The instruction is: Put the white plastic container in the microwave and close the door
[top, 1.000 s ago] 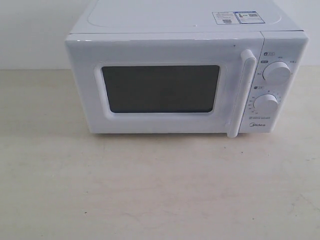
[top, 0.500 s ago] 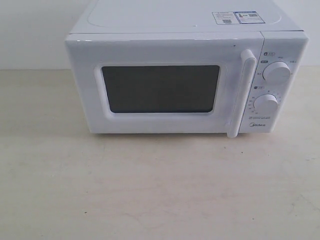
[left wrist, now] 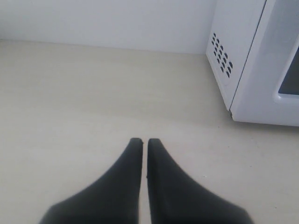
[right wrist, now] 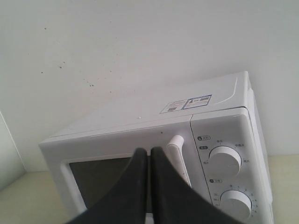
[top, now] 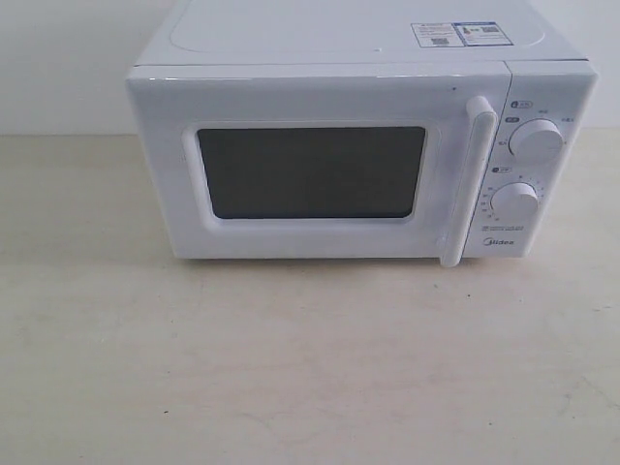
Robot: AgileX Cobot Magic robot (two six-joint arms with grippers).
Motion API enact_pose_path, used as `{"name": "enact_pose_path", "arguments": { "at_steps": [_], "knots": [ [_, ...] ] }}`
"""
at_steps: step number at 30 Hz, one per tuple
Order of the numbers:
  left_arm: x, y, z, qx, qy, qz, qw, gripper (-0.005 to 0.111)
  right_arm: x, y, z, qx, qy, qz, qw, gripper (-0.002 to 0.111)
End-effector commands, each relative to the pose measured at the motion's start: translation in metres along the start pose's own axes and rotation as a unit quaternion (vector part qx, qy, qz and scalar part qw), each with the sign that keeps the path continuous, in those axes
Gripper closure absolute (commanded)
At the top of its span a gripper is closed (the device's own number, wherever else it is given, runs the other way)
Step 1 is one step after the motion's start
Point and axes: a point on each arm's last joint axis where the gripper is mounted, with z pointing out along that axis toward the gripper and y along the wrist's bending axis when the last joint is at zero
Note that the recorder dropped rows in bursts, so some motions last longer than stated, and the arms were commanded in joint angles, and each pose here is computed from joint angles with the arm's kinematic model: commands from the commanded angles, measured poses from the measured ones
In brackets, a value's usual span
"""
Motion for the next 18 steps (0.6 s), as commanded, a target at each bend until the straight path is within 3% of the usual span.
{"name": "enact_pose_path", "arguments": {
  "at_steps": [1, 13, 18],
  "knots": [
    [0.0012, 0.0002, 0.0002, -0.001, 0.001, -0.003, 1.0, 0.102, -0.0021, 0.0034, -0.0017, 0.008, -0.018, -0.014, 1.0, 0.108],
    [0.0012, 0.0003, 0.0002, -0.002, 0.001, -0.004, 1.0, 0.102, -0.0069, -0.0005, -0.0024, 0.13, -0.066, -0.066, 0.987, 0.108],
    [0.0012, 0.0003, 0.0002, -0.002, 0.001, -0.004, 1.0, 0.102, -0.0073, -0.0021, -0.0028, 0.143, -0.069, -0.067, 0.985, 0.108]
  ]
}}
